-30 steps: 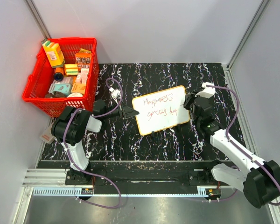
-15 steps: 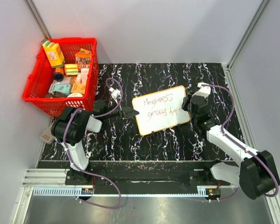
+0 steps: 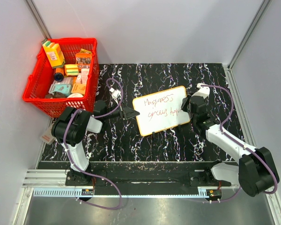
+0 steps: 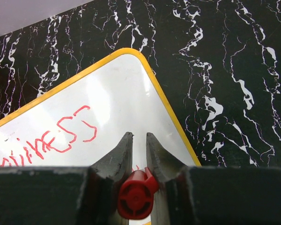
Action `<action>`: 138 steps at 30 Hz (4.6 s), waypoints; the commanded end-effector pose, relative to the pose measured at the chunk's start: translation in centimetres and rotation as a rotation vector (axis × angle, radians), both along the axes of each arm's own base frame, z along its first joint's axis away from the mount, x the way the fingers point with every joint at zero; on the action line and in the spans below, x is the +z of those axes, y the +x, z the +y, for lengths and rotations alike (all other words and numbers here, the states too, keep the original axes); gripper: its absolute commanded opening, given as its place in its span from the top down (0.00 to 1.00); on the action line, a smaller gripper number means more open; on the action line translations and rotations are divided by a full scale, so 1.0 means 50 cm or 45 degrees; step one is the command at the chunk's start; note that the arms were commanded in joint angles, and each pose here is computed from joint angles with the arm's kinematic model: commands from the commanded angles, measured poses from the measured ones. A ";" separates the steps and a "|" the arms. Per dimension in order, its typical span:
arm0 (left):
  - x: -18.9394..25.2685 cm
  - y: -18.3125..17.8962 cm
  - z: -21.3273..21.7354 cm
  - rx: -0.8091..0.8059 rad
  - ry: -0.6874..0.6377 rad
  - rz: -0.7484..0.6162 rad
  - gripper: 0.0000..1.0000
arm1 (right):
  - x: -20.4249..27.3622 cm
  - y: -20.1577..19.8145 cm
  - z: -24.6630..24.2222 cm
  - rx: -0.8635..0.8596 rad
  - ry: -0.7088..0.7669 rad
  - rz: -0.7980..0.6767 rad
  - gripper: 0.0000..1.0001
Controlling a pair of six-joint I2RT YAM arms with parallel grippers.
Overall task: Write a sentence on the whiteboard
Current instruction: Write a sentence on the whiteboard, then put down the whiteboard marker without the cap at the center of the board.
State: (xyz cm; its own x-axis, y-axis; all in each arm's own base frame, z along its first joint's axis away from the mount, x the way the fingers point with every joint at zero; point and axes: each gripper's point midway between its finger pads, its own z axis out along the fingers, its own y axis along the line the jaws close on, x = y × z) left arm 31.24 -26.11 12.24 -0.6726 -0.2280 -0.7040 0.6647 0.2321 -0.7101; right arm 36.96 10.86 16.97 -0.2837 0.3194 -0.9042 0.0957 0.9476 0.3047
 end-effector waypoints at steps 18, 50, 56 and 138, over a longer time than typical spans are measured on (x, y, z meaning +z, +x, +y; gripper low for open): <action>0.061 -0.008 -0.006 -0.033 -0.040 -0.242 1.00 | 0.071 0.029 -0.021 -0.089 0.001 -0.132 1.00; 0.061 -0.008 -0.006 -0.035 -0.040 -0.243 1.00 | -0.017 -0.003 -0.013 -0.048 0.014 0.028 1.00; 0.062 -0.009 -0.006 -0.033 -0.039 -0.244 1.00 | 0.004 -0.006 -0.037 -0.113 -0.008 -0.013 1.00; 0.216 -0.039 0.242 0.999 0.330 -0.129 0.01 | -0.172 -0.322 0.025 0.033 0.744 0.518 0.15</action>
State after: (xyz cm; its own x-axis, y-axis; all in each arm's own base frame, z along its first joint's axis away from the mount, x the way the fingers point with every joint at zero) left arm 29.43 -14.84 22.09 -0.3241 -0.4134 -0.8509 0.3436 0.7866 -0.5130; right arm 20.21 11.81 6.90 -0.6022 0.6859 -0.4086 0.3096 0.6724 0.6724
